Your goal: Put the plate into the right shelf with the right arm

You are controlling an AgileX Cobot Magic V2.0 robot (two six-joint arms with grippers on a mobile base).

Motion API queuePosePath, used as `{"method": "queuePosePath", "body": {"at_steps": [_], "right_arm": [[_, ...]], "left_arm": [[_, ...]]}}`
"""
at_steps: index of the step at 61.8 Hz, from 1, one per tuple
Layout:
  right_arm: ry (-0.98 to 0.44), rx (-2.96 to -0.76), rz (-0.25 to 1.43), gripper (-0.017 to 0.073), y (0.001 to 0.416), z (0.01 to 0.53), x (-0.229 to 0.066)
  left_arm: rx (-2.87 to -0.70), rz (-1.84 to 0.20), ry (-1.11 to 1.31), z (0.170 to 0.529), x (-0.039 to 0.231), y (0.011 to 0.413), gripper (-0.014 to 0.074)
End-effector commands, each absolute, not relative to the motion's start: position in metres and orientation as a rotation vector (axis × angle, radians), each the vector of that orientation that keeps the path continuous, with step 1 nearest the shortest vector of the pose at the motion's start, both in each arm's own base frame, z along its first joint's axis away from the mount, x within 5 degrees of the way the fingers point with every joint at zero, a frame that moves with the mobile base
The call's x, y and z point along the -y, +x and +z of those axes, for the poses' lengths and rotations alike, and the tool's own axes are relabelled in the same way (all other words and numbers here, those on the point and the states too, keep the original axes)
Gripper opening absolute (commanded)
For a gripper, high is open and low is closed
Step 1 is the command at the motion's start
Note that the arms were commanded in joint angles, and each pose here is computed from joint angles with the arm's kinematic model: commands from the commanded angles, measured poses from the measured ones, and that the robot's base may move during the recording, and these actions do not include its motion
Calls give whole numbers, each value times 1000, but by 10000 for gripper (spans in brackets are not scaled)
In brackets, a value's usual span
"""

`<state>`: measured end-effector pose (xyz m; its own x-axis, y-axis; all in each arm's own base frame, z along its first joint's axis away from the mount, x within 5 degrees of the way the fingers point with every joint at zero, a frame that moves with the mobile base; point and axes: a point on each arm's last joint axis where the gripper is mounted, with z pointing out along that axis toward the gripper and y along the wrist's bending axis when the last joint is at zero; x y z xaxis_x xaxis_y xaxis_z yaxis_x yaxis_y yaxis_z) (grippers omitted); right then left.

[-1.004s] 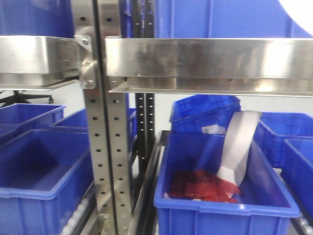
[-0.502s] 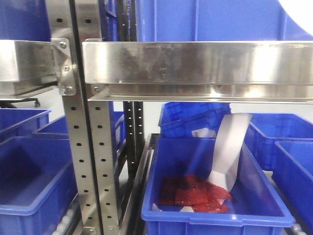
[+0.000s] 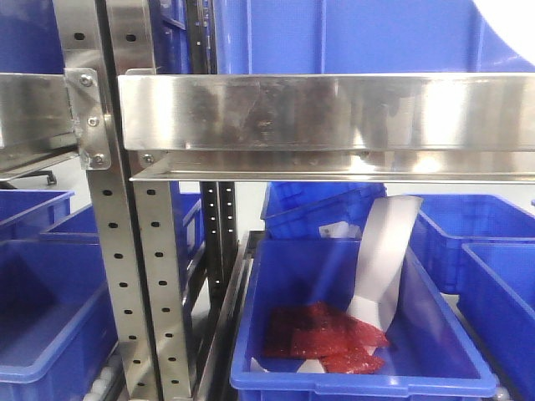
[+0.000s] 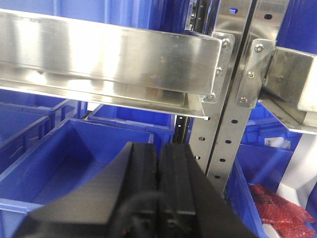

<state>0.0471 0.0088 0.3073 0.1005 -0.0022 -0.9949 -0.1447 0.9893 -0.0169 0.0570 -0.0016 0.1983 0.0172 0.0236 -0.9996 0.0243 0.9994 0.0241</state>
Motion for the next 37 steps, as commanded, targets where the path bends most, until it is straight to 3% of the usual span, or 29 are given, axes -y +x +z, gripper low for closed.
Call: {"method": "queuePosePath", "body": {"at_steps": [1,21,37], "right_arm": [[-88,-1372,95,55,48,324,-7],[-53,-1401,149,55,83,384,-11],[-84,-1427,177,55,138,453,-21]], "left_arm": [[-1465,-5,16,203,1,56,-128],[-1465,-5,16,203,1,56,-128],[-1465,-5,16,203,1,56,-128]]}}
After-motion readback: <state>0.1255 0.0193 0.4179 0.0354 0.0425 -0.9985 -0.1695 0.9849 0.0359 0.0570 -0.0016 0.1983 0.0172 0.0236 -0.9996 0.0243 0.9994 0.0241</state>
